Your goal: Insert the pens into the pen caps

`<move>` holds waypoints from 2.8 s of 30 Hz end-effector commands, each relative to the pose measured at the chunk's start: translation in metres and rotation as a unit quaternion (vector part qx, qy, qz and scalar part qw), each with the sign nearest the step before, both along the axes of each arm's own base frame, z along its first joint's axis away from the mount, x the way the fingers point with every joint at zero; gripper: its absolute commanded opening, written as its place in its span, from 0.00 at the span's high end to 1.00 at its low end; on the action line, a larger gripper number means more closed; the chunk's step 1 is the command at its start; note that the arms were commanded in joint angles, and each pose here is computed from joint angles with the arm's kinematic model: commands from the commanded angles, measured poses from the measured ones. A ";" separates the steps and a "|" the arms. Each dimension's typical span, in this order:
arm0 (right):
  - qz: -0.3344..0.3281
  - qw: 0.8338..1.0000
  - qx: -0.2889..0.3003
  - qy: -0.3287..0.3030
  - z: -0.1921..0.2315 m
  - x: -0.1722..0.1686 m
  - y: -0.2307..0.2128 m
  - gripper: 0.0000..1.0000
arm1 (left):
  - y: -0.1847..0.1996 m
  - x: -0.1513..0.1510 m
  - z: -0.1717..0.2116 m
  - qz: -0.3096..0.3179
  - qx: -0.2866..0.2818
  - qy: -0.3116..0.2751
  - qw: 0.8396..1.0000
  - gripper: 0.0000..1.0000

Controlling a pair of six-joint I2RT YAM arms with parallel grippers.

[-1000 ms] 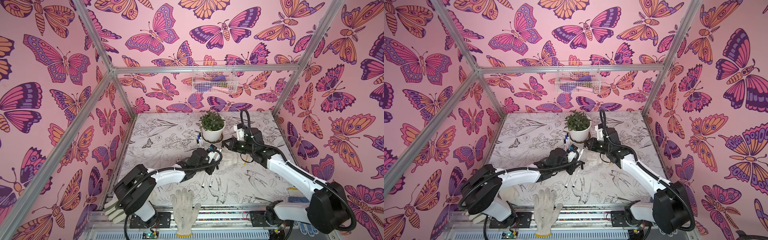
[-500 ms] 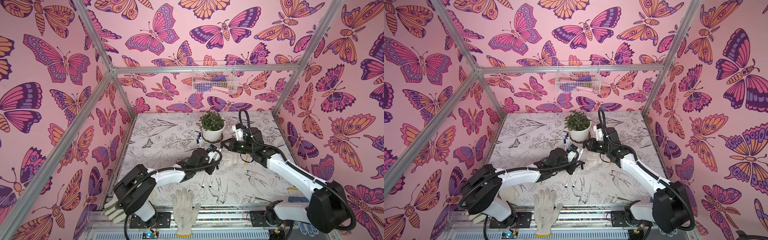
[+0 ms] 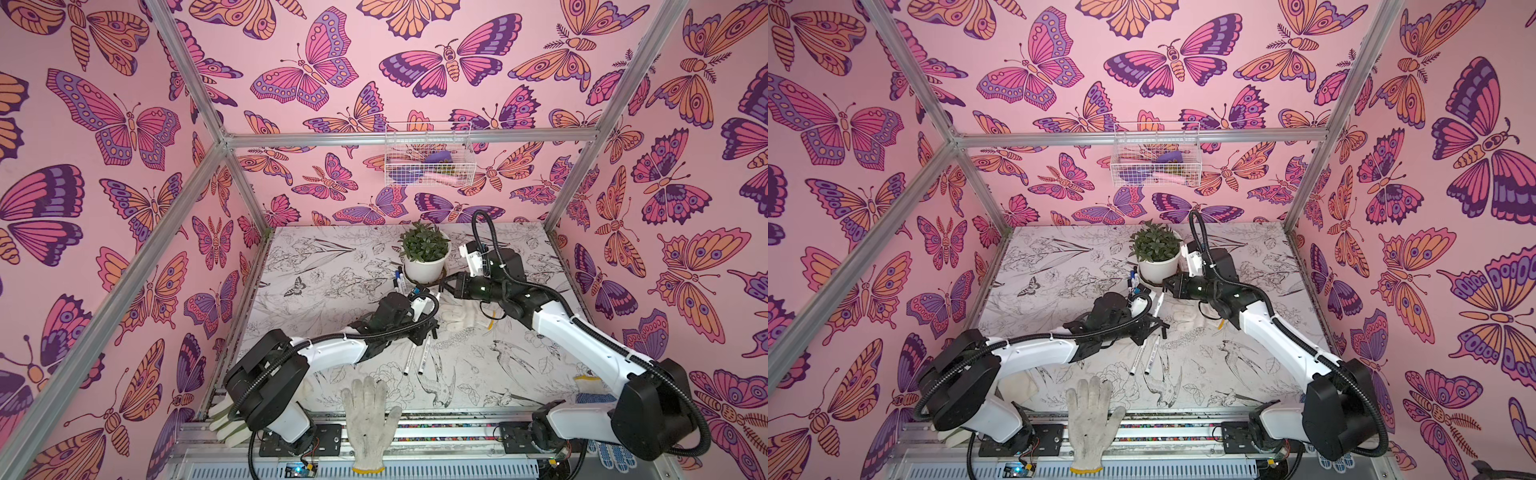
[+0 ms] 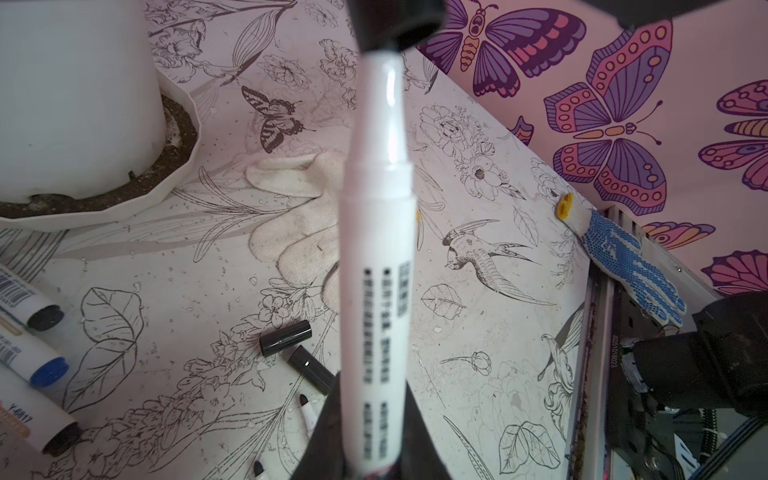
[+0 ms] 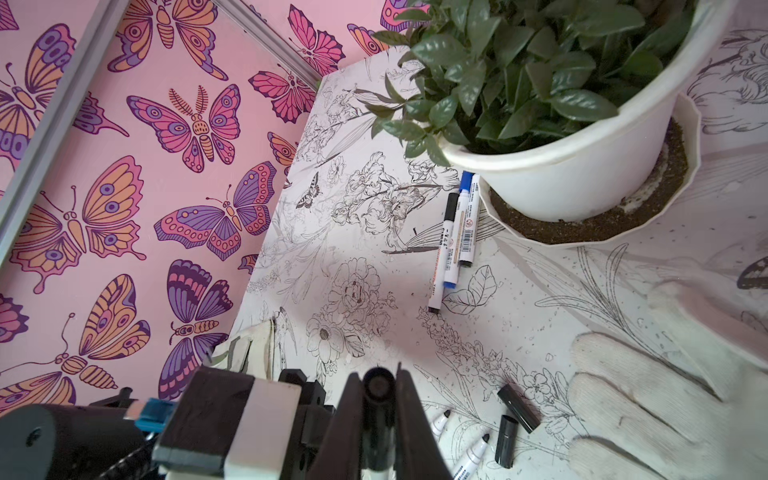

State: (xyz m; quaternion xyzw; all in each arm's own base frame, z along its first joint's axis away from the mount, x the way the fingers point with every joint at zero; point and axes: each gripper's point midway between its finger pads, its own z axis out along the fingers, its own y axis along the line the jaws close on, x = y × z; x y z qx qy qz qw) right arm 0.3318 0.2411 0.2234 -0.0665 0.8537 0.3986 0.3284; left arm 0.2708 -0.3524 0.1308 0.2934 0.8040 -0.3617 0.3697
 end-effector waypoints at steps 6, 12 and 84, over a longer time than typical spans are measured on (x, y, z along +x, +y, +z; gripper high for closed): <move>0.017 1.000 -0.019 0.006 -0.011 -0.012 0.010 1.00 | -0.019 0.021 0.060 -0.009 -0.084 -0.035 0.996 1.00; 0.032 0.999 -0.008 -0.005 -0.005 -0.016 0.013 1.00 | -0.020 0.039 0.078 0.011 -0.131 -0.020 0.991 1.00; 0.175 0.901 -0.272 0.289 -0.159 -0.113 -0.013 1.00 | 0.070 0.087 0.114 0.262 -0.125 -0.118 0.950 1.00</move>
